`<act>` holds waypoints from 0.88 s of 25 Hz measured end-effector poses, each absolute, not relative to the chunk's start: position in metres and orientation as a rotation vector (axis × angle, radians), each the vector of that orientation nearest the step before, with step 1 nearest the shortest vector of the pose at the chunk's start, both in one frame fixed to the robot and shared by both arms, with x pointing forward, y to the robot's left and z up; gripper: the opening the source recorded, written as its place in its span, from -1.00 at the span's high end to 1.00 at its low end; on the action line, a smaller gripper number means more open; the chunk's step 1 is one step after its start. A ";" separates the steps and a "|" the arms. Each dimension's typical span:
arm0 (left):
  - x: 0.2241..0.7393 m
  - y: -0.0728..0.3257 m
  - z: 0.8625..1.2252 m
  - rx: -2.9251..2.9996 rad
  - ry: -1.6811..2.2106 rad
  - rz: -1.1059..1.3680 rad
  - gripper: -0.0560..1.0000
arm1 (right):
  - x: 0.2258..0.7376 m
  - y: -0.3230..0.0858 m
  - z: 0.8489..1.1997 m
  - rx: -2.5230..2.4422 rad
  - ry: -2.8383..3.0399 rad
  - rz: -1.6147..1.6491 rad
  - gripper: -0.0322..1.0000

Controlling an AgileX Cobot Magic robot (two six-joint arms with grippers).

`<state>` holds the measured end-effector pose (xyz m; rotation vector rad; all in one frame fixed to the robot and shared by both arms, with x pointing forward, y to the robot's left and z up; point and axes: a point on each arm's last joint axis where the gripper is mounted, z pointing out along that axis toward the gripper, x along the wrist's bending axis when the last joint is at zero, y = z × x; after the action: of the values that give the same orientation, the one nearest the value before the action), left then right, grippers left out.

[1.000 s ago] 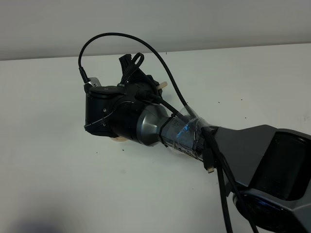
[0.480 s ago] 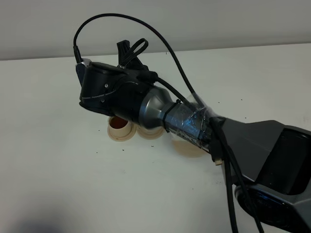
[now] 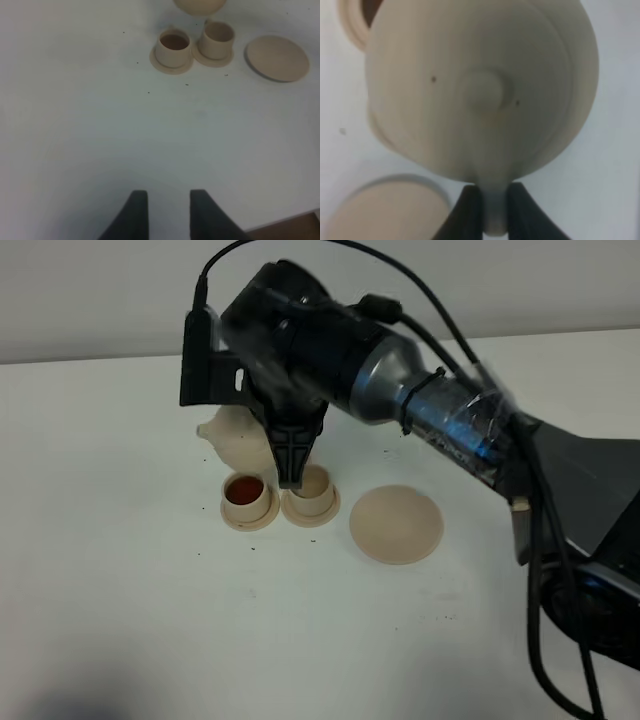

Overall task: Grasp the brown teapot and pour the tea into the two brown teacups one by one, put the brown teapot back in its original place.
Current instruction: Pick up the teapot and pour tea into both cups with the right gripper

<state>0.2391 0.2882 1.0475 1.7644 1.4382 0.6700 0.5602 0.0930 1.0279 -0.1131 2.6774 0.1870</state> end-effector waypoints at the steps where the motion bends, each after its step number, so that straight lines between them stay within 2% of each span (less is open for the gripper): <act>1: 0.239 0.288 1.047 1.764 1.438 0.670 0.46 | 0.561 0.090 1.034 -0.090 2.699 0.236 0.72; 7: 0.239 0.288 1.047 1.764 1.438 0.670 0.46 | 0.563 0.080 1.047 -0.005 2.763 0.368 0.72; 15: 0.239 0.288 1.047 1.765 1.438 0.670 0.46 | 0.555 0.075 1.014 0.097 2.877 0.275 0.72; 22: 0.239 0.288 1.047 1.765 1.438 0.670 0.46 | 0.546 0.063 1.006 0.131 2.922 0.205 0.72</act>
<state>0.2391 0.2882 1.0475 1.7648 1.4378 0.6702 0.5461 0.0631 1.0060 0.1312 2.9225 0.2046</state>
